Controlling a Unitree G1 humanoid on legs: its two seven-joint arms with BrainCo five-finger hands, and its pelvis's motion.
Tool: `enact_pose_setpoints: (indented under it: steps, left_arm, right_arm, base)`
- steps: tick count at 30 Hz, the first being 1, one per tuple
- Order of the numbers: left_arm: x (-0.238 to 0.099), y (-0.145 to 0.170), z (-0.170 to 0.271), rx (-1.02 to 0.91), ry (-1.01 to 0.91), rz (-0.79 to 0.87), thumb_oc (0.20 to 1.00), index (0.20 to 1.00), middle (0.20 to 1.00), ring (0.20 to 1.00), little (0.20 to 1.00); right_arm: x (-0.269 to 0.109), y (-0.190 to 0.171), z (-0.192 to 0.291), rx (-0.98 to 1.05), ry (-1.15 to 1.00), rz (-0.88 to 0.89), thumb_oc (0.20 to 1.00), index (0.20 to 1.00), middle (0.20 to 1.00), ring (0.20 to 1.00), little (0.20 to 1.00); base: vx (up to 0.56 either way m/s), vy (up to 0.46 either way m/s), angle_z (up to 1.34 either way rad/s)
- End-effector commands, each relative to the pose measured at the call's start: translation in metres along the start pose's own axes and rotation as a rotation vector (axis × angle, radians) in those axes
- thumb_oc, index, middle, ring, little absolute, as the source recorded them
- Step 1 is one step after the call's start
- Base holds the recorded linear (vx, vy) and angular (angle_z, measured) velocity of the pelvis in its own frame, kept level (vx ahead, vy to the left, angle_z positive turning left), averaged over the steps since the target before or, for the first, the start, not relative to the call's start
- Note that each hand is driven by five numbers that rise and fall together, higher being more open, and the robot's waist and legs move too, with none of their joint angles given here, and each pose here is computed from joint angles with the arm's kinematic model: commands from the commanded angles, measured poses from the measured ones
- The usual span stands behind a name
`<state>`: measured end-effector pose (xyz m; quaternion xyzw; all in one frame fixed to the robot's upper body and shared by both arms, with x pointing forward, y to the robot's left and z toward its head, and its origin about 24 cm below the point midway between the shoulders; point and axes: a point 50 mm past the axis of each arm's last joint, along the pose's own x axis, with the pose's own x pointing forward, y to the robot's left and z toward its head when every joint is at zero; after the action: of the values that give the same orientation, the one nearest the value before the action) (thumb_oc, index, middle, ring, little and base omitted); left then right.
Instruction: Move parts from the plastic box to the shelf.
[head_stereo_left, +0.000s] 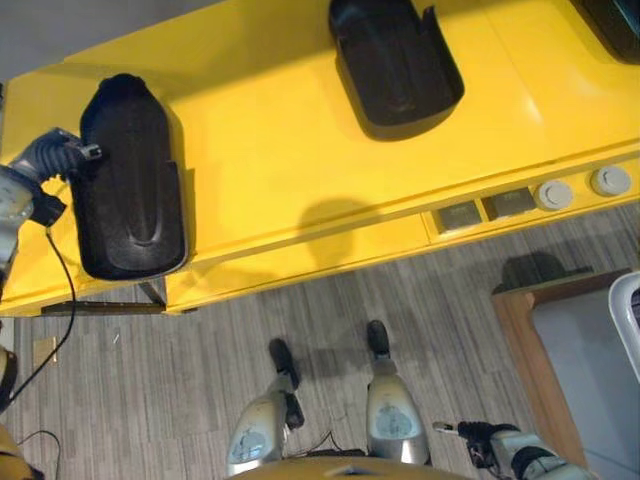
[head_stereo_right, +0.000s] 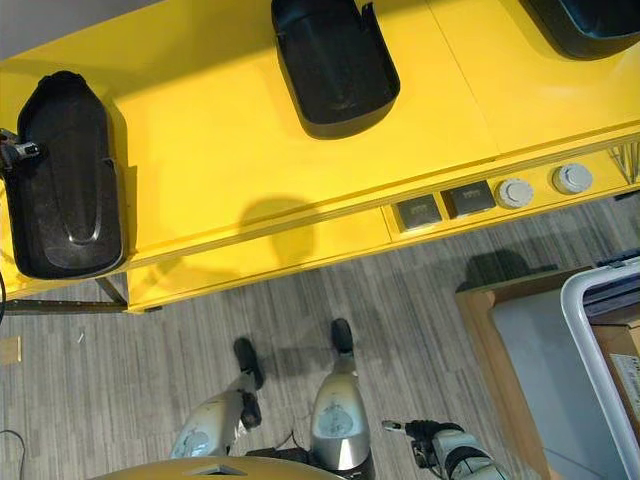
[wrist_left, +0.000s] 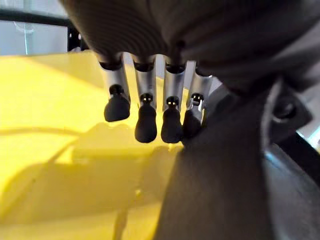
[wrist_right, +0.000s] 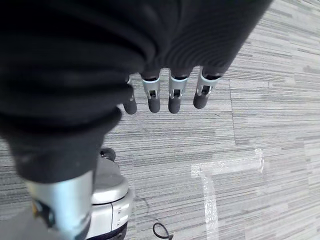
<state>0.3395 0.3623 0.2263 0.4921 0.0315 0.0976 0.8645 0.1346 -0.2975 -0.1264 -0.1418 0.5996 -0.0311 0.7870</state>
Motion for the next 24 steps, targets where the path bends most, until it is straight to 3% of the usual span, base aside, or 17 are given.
enact_pose_setpoints:
  steps: [1,10,18,20,22,23,24]
  left_arm:
    - [-0.003,0.053,0.003,0.076,0.048,0.251,1.000,1.000,1.000,1.000,1.000]
    - [0.005,0.047,0.015,-0.017,0.033,0.425,1.000,1.000,1.000,1.000,1.000]
    - [-0.023,0.078,0.105,-0.286,-0.581,0.831,1.000,1.000,1.000,1.000,1.000]
    - [-0.039,0.062,0.127,-0.359,-0.768,0.771,1.000,1.000,1.000,1.000,1.000]
    - [-0.045,0.045,0.129,-0.419,-0.801,0.649,1.000,1.000,1.000,1.000,1.000]
    - [-0.050,0.025,0.123,-0.532,-0.797,0.545,0.730,0.730,0.730,0.730,0.730]
    - [-0.056,0.006,0.118,-0.570,-0.787,0.485,0.275,0.275,0.275,0.275,0.275]
  right_arm:
    - [0.001,0.006,-0.007,0.014,0.032,0.020,1.000,1.000,1.000,1.000,1.000]
    - [0.003,0.023,0.003,0.032,0.001,0.053,1.000,1.000,1.000,1.000,1.000]
    - [0.005,0.041,-0.025,0.010,0.061,0.101,1.000,1.000,1.000,1.000,1.000]
    - [0.005,0.048,-0.039,0.014,0.117,0.126,1.000,1.000,1.000,1.000,1.000]
    - [0.005,0.053,-0.044,0.017,0.147,0.135,1.000,1.000,1.000,1.000,1.000]
    - [0.005,0.057,-0.045,0.026,0.166,0.140,1.000,1.000,1.000,1.000,1.000]
    - [0.005,0.059,-0.046,0.041,0.177,0.142,1.000,1.000,1.000,1.000,1.000]
  base:
    - [-0.05,-0.043,-0.02]
    - [-0.05,-0.038,0.00]
    - [-0.02,-0.047,0.05]
    - [0.04,-0.048,-0.01]
    - [0.03,-0.015,-0.02]
    - [0.00,0.000,0.00]
    - [0.00,0.000,0.00]
